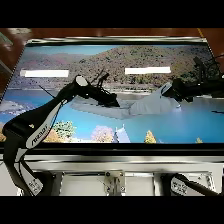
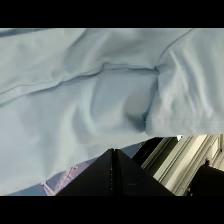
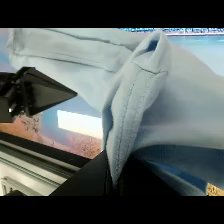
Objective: Fold the shirts.
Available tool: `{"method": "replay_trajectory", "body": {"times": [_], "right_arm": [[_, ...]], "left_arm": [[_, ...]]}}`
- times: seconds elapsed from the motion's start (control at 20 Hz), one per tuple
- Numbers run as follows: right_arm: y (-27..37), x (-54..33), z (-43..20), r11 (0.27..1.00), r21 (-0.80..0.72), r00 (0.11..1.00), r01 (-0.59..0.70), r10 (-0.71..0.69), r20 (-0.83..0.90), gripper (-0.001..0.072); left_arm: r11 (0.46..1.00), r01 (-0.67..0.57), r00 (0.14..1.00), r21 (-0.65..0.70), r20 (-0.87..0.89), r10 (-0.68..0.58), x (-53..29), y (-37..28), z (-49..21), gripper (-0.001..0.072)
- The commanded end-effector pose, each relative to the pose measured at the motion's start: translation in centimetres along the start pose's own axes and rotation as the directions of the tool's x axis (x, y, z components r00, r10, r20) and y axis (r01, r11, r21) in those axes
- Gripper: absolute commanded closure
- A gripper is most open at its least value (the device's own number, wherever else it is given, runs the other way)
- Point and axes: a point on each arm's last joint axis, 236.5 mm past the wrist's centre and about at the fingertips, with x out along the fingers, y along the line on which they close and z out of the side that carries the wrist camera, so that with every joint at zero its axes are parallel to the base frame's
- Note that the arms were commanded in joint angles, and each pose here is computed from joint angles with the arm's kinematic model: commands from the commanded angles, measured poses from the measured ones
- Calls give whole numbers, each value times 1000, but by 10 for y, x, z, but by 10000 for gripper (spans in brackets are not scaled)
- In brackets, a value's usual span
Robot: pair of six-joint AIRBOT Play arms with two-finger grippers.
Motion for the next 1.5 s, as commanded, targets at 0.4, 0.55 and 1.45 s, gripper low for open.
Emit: {"method": "replay_trajectory", "body": {"times": [0.4, 0.55, 1.45], "right_arm": [[48, -52, -42, 992, -125, 1000, -1, 3, 16, 652], [47, -45, -47, 990, -142, 1000, 27, -28, -6, 653], [175, 302, -62, 968, -85, 972, -237, 237, -13, 589]], "left_arm": [[995, 16, 996, -95, -81, -24, 108, -37, -53, 669], [997, 13, 999, -79, -39, -17, 94, -31, -37, 671], [973, -202, 801, 106, 590, 102, -361, -72, 35, 670]]}}
